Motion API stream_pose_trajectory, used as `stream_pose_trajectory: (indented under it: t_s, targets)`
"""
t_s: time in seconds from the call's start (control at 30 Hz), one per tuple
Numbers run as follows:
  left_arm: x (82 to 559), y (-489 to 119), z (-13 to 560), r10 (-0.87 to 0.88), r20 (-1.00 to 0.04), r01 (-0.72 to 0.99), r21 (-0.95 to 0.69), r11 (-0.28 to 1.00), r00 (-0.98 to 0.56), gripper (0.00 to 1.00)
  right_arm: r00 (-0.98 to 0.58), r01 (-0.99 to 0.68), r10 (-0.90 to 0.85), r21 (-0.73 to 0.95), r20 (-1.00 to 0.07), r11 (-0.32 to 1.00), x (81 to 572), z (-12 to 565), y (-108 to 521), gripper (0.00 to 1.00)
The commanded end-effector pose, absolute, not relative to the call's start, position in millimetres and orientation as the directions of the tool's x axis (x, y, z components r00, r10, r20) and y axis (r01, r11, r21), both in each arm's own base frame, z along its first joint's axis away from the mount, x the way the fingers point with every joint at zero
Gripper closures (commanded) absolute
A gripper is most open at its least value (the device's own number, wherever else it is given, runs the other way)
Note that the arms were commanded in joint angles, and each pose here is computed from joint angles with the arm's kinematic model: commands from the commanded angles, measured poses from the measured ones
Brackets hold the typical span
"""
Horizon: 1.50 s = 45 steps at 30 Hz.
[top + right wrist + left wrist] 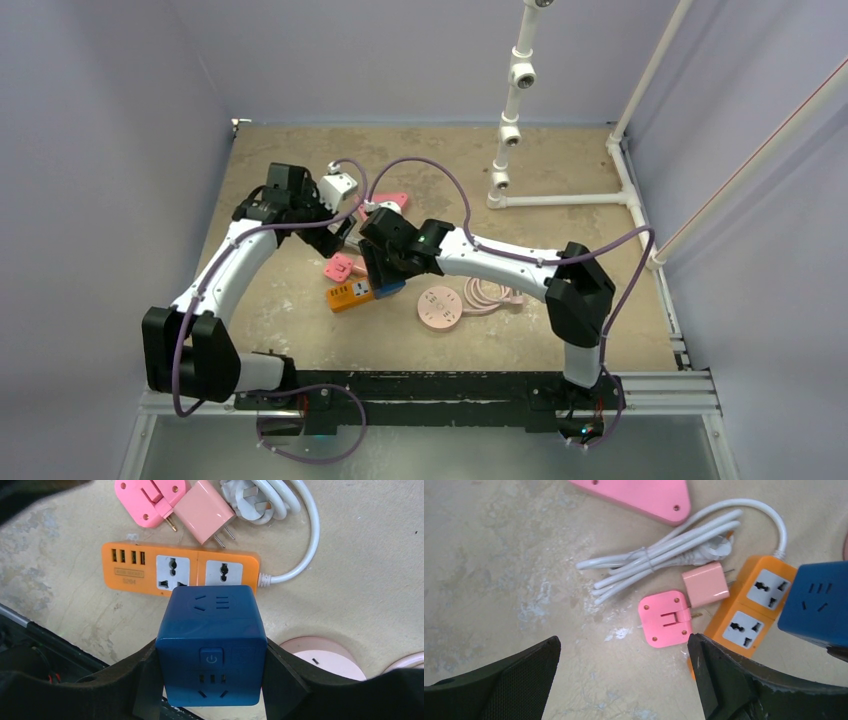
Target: Insert the plug
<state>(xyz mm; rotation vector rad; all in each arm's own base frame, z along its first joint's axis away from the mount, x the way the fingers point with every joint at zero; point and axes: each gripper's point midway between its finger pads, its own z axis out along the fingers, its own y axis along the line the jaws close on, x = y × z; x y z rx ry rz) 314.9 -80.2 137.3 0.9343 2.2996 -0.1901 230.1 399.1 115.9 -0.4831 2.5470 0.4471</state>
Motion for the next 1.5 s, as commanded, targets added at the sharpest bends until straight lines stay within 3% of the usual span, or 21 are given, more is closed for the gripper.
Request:
stream_pose_trajectory:
  t_s: [0.0,0.3,1.23,1.47]
  targets:
    - [343,-61,158,0.467,-0.695,0.546,0.127,0.828,-0.547,0.01,-0.777,-0.426,-0.231,0.22,-0.585,0.878,243,137,409,1.0]
    - [366,-38,146,0.312,-0.714,0.424,0.024,0.905,-0.627,0.01,-0.775,-0.421,-0.231,0.209,-0.588,0.883,249,132,417,1.0]
    - [373,-42,135,0.335,-0.717,0.46,0.022,0.888,-0.612,0.01,-0.794,-0.396,-0.231,0.189,-0.563,0.899,258,115,409,1.0]
    - [374,-40,135,0.344,-0.719,0.461,0.037,0.887,-0.604,0.01,-0.768,-0.464,-0.317,0.142,-0.556,0.874,254,106,403,1.0]
